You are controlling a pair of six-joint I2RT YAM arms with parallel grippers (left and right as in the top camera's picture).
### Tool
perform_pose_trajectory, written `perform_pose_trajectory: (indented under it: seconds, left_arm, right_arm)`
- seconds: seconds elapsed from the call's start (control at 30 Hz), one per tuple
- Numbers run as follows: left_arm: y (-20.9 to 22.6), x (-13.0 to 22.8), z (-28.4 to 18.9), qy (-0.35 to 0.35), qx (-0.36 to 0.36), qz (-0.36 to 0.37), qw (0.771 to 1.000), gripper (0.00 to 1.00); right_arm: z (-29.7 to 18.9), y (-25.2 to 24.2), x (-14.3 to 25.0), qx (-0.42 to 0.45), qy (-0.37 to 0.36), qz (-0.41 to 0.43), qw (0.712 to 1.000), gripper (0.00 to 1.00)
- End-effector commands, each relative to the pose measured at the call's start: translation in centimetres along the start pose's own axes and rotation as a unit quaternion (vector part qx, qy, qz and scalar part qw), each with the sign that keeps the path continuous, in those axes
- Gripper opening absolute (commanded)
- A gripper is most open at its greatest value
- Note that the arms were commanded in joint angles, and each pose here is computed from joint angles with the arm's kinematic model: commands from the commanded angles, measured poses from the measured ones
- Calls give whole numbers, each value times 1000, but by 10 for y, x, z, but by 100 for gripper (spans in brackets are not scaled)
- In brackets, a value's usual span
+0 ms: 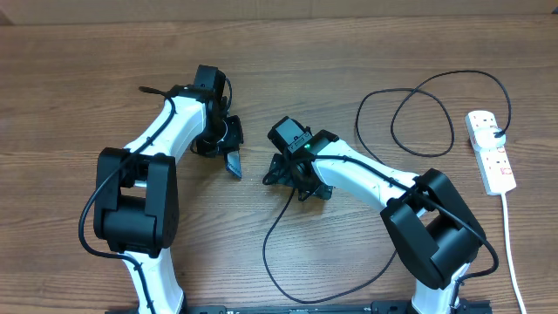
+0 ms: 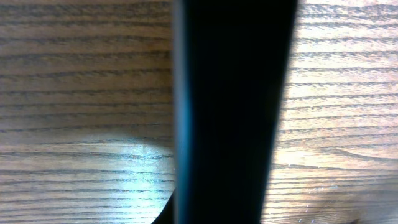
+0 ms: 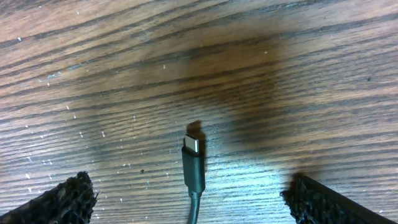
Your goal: Plug charger to phone and switch on socket
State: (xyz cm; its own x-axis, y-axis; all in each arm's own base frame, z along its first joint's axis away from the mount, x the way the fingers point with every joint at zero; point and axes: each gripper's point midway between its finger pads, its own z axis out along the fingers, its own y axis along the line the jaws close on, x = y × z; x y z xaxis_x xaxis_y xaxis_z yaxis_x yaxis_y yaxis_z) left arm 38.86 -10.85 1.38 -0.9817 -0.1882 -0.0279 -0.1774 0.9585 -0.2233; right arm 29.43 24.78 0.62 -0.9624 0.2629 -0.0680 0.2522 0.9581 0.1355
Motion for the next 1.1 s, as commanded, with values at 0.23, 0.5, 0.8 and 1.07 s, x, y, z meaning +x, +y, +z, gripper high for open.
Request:
perform_pose_trajectory:
  seconds: [0.23,0.5,0.8,1.07]
  left_arm:
    - [3,5,4,14,1,11,1000,4]
    - [-6,2,4,11,25,13,1000,4]
    - [-7,3,4,13,29,13,999,4]
    - [-7,4,4,15,28,13,999,4]
  right_arm:
    - [6,-1,4,4,8,3,1000,100]
    - [6,-1,4,4,8,3,1000,100]
    - [6,-1,4,4,8,3,1000,100]
    - [6,-1,4,4,8,3,1000,100]
